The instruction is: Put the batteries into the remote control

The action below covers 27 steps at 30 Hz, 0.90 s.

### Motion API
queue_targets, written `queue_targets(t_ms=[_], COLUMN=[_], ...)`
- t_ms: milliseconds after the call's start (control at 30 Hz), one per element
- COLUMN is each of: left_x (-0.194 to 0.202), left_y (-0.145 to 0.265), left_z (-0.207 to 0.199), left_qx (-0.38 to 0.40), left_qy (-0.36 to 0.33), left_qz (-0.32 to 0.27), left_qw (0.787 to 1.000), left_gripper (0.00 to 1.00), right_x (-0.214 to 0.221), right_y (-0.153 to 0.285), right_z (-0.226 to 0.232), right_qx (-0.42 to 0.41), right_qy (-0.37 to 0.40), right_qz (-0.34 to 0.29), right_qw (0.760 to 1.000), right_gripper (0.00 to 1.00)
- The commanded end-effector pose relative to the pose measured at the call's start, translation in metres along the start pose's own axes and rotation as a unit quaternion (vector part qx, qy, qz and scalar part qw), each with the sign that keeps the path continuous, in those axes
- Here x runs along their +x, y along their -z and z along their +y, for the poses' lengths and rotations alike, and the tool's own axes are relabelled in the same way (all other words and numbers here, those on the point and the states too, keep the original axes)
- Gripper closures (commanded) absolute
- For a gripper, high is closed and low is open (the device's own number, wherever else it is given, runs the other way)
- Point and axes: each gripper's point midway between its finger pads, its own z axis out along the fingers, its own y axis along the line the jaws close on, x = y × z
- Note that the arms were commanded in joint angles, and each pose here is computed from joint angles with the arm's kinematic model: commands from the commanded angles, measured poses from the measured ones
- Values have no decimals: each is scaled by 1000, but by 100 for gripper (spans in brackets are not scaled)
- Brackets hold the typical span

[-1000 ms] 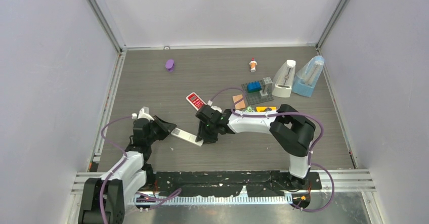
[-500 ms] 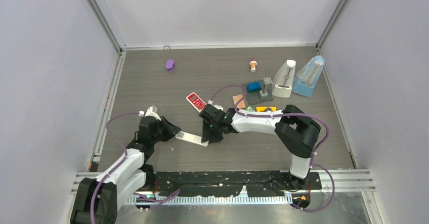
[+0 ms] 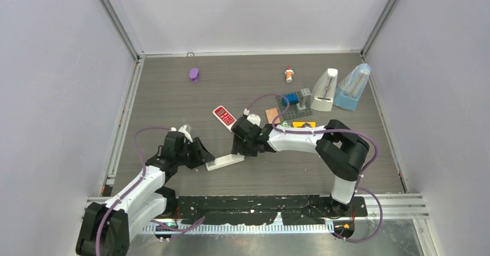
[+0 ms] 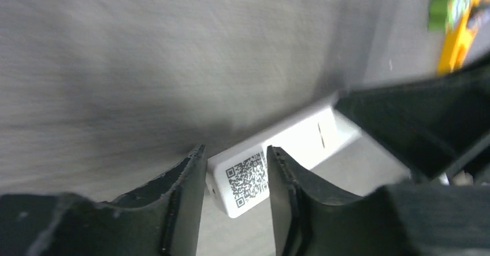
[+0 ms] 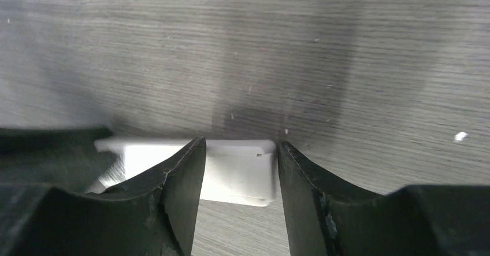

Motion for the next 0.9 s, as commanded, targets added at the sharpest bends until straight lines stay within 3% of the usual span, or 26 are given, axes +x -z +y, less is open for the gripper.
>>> queue_targets(t_ms=[0,267,533,867], left_x=[69,59,51,59], left_y=[20,24,32,36], left_z=[-11,-7,-6,5], left_qx=[37,14,-2,-22], left_qy=[27,17,14,34], left_qz=[163,137,118,116], left_qw=[986,990,993,992], left_gripper=[53,38,24,27], right_x=[5,1,-12,-14], right_y=[-8,-1,17,24], right_z=[-49,-46,-33,-13], right_qx=[95,97,72,41], right_qy=[19,33,60,158], right_qz=[-7,-14,-39,-37], right_qw=[995,995,995,986], right_gripper=[45,45,32,29])
